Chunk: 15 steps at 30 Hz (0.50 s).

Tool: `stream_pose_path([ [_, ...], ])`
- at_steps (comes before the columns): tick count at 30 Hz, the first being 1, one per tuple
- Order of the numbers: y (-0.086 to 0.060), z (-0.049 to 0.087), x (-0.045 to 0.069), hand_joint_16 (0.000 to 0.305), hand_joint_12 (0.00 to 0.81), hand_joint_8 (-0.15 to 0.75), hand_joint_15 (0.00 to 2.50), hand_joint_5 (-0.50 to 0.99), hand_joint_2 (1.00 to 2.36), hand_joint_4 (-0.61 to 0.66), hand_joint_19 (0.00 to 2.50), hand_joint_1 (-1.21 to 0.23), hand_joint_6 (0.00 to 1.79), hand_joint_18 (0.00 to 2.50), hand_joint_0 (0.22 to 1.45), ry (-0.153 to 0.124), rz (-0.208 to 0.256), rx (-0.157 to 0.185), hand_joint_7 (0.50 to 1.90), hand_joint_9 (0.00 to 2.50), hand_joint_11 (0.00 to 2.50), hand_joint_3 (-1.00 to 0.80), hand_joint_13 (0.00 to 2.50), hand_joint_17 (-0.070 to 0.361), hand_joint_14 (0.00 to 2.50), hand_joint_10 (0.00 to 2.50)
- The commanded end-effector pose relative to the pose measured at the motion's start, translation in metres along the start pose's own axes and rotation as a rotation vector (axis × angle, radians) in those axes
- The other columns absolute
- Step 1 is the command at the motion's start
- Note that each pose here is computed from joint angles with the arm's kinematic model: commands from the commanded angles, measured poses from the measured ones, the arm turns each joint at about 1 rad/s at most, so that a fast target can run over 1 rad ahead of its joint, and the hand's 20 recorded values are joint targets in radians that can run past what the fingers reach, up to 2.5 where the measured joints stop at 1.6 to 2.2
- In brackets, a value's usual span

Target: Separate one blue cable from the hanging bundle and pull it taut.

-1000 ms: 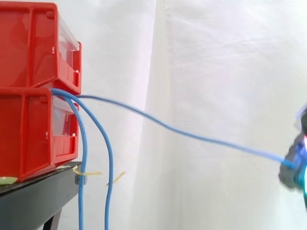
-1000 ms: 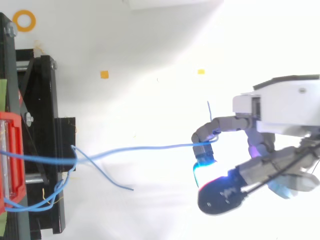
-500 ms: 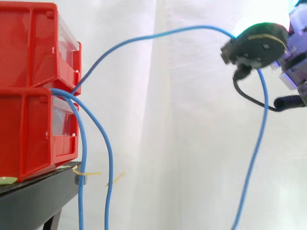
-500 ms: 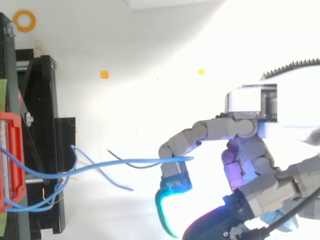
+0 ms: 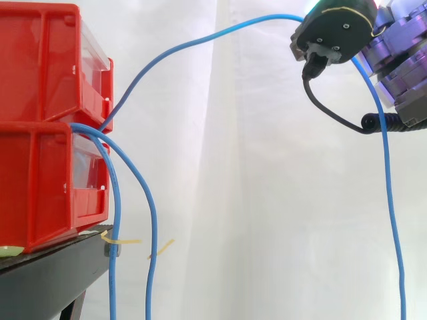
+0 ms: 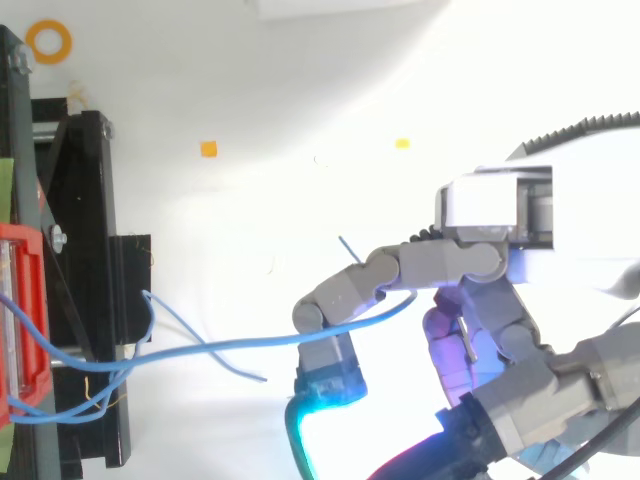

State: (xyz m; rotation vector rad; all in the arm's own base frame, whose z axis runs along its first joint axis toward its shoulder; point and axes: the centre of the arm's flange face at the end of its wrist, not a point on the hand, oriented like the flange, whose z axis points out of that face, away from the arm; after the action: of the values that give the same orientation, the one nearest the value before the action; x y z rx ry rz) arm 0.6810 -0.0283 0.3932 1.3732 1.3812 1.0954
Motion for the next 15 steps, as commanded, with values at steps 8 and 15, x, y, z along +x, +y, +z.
stream_pose_path([
  [8, -0.004, 0.000, 0.004, 0.051, 0.343, 0.194, 1.01, 0.15, 1.00, 0.11, 0.85, -0.55, 0.50, 1.06, 0.49, 0.003, -0.006, 0.004, 1.35, 2.31, 0.93, -0.50, 1.66, 0.116, 0.02, 0.04],
  [15, -0.016, -0.010, 0.001, 0.063, 0.369, 0.206, 0.94, 0.13, 1.00, 0.22, 0.79, -0.41, 0.51, 1.09, 0.42, -0.030, -0.119, 0.116, 1.21, 2.24, 0.72, -0.50, 1.65, 0.141, 0.02, 0.03],
])
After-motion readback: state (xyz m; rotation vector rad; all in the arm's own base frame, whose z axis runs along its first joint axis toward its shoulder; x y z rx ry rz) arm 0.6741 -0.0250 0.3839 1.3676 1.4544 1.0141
